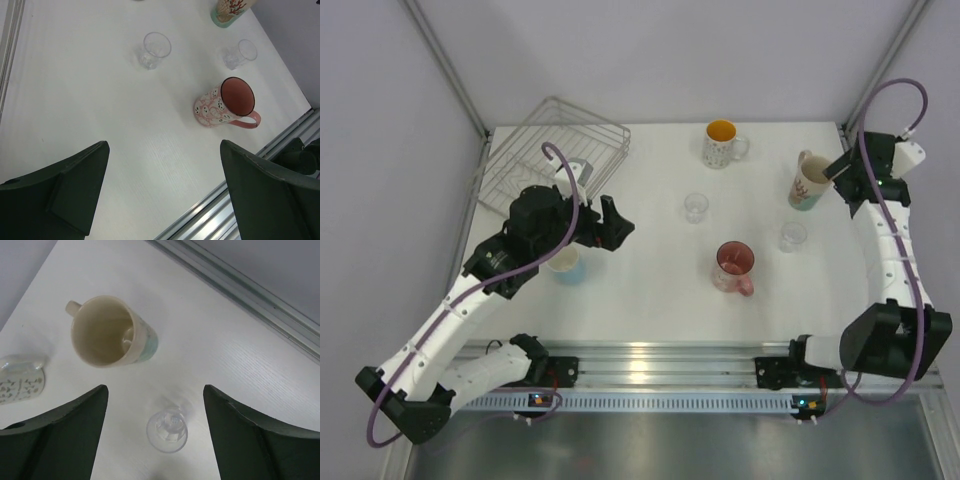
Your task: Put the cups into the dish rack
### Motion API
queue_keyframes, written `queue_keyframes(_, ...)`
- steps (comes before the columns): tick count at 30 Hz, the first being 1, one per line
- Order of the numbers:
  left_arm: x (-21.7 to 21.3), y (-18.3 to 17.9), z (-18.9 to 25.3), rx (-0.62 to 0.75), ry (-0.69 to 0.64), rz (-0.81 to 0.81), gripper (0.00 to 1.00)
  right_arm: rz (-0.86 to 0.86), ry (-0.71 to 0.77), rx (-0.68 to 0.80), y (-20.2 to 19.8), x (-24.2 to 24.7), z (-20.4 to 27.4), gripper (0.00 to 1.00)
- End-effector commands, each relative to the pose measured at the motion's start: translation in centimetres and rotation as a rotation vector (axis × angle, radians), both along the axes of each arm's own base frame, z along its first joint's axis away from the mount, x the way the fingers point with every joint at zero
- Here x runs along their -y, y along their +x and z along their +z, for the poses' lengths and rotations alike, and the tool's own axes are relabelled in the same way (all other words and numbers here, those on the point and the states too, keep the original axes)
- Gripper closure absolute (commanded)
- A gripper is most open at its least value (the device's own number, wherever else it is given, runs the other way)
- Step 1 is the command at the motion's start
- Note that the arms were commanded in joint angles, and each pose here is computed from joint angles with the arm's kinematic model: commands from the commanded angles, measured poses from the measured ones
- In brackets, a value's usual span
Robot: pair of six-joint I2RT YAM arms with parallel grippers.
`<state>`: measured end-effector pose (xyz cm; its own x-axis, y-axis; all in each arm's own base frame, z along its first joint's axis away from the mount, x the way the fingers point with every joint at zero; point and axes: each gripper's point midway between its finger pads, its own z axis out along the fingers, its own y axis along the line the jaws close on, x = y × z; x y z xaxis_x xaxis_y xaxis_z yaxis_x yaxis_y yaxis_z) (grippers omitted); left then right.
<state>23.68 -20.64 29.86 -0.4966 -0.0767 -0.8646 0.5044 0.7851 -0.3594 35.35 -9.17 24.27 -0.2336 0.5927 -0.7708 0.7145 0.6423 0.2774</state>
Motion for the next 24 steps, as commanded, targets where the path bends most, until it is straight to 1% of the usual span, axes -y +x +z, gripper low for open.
queue_keyframes(1,0.4,0.5,1.0,0.044,-0.026,-0.003,0.02,-0.043,0.048,0.037,2.0,2.0,-0.1,0.23)
queue_keyframes(4,0.5,0.6,0.6,0.03,-0.023,-0.005,0.02,-0.029,0.078,0.043,3.8,2.7,-1.2,0.3)
queue_keyframes(6,0.6,0.7,0.4,0.028,-0.016,-0.005,0.02,-0.012,0.092,0.04,5.0,2.9,-1.8,0.31)
queue_keyframes(8,0.6,0.8,0.2,0.024,-0.01,-0.006,0.02,0.023,0.105,0.014,6.0,2.8,-3.0,0.35)
queue_keyframes(11,0.7,0.9,0.0,0.023,-0.004,-0.007,0.02,0.108,0.082,-0.003,7.3,2.5,-3.6,0.38)
queue_keyframes(13,0.8,1.0,0.1,0.029,-0.004,-0.008,0.02,0.173,0.034,-0.006,8.0,2.4,-3.7,0.39)
queue_keyframes(16,0.8,1.1,0.1,0.032,-0.002,-0.011,0.02,0.194,-0.018,-0.021,8.3,3.1,-4.5,0.43)
queue_keyframes(23,1.1,1.2,0.0,0.027,0.002,-0.023,0.02,0.295,-0.022,-0.072,9.8,2.6,-6.3,0.52)
queue_keyframes(24,1.1,1.1,-0.1,0.023,0.0,-0.025,0.02,0.313,-0.015,-0.076,9.9,2.4,-6.6,0.55)
